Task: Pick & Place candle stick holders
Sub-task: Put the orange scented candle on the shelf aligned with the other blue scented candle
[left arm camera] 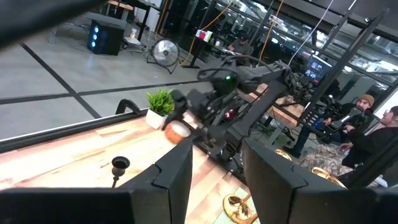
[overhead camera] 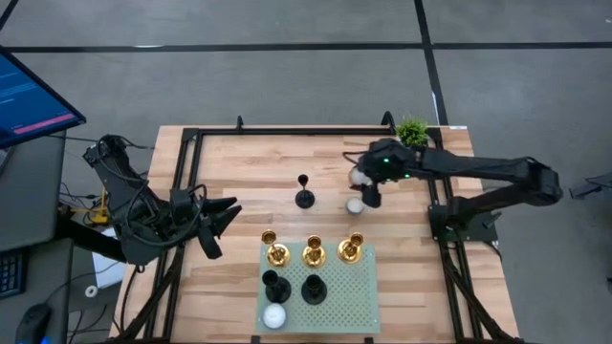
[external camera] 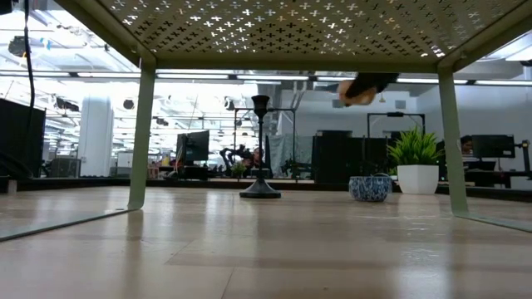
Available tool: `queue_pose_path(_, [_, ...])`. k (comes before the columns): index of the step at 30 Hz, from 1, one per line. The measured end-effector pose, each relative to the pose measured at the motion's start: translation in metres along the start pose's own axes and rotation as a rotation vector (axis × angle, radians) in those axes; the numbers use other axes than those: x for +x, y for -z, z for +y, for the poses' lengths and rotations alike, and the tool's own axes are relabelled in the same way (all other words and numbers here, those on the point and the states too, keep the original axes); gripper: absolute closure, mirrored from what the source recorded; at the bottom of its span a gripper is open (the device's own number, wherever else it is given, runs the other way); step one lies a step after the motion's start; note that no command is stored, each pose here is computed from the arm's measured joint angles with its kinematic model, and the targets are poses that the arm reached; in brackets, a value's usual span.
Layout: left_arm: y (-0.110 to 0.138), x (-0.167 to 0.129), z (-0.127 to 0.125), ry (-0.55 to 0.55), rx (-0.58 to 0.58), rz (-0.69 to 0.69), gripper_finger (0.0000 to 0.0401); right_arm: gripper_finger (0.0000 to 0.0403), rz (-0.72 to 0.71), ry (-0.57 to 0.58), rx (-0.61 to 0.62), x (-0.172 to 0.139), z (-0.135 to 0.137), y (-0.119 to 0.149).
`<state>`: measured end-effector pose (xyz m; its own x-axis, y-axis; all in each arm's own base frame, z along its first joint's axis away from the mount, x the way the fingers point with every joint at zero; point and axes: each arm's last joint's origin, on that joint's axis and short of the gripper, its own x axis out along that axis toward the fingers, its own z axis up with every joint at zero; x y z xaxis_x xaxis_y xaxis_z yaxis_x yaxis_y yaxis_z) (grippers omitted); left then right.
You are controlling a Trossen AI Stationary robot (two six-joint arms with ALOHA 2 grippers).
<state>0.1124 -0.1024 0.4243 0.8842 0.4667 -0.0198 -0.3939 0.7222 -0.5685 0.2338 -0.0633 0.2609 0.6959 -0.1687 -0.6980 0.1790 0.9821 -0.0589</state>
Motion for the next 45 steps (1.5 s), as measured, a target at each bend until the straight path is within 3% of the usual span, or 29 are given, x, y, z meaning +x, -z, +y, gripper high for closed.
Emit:
queue_pose_path(10, [0.000,0.000,0.000,0.001,0.000,0.001,0.0262,0.0116,0.129,-0.046,0.159,-0.054,0.022,0.026])
queue_pose_path(22, [0.001,0.000,-0.001,0.042,0.000,0.037,0.0262,0.0116,0.182,-0.281,0.295,-0.096,0.078,0.045])
queue_pose_path(29, [0.001,0.000,-0.001,0.042,-0.002,0.037,0.0262,0.0116,0.191,-0.444,0.328,-0.103,0.116,0.046])
queue_pose_path(38, [0.001,0.000,-0.002,0.044,-0.010,0.037,0.0262,0.0116,0.063,-0.682,0.312,-0.100,0.169,0.030])
queue_pose_path(45, [0.000,0.000,-0.002,0.045,-0.014,0.037,0.0262,0.0116,0.110,-0.813,0.346,-0.103,0.205,0.037])
